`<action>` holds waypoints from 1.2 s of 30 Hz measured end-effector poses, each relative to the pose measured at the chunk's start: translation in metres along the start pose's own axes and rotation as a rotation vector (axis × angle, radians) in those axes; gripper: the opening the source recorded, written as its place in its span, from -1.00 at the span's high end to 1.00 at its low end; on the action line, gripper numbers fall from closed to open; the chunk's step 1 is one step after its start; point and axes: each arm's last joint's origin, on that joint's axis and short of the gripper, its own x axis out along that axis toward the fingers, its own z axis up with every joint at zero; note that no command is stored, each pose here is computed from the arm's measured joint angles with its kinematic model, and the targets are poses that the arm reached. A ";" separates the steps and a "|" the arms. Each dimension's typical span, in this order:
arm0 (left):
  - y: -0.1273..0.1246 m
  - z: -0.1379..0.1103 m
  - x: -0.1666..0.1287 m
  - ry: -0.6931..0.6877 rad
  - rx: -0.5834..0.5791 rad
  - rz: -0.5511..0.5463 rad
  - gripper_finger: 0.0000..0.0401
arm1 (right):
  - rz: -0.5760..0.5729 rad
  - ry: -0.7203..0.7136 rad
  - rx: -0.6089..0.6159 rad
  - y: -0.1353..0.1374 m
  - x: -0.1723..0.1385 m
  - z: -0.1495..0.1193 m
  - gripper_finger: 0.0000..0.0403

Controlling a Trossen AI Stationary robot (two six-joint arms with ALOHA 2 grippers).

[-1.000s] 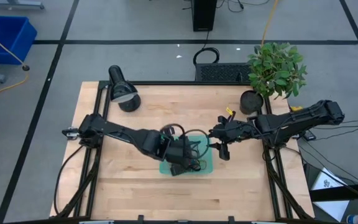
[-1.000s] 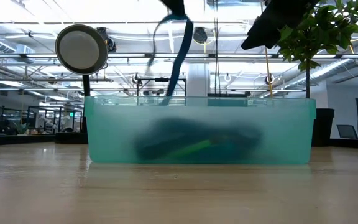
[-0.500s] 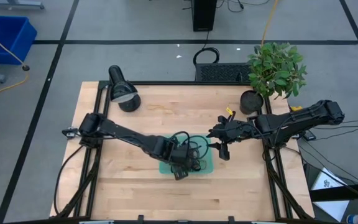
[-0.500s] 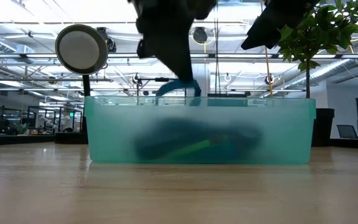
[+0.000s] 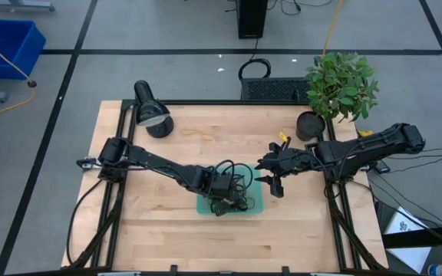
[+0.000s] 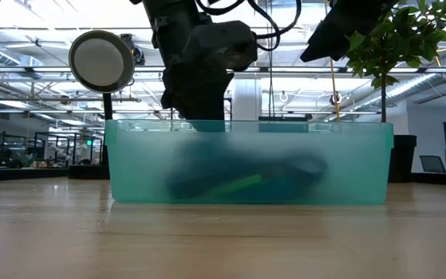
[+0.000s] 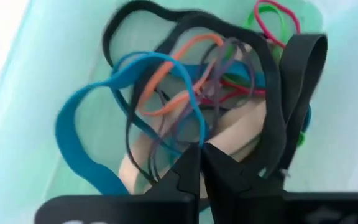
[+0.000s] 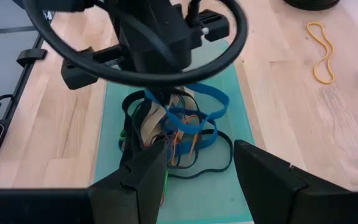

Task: Pick and place rubber bands into bin
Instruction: Put the blue rubber band into the green bin, then put the yellow rubber band into the green bin

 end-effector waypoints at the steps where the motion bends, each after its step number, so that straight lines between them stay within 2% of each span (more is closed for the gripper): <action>1: 0.000 0.000 0.000 -0.004 -0.001 0.005 0.87 | 0.000 0.000 0.000 0.000 0.000 0.000 0.10; 18: 0.000 0.000 0.000 0.015 0.005 -0.028 0.78 | -0.001 0.001 -0.002 0.000 0.000 0.000 0.10; 23: 0.000 0.000 0.000 0.015 0.030 -0.026 0.48 | -0.001 0.001 -0.002 0.000 0.000 0.000 0.10; 29: -0.003 0.008 -0.010 0.002 0.148 -0.031 0.06 | -0.001 0.001 -0.002 0.000 0.000 0.000 0.10; 36: -0.004 0.031 -0.036 -0.032 0.257 -0.050 -0.18 | -0.001 0.001 -0.002 0.000 0.000 0.000 0.10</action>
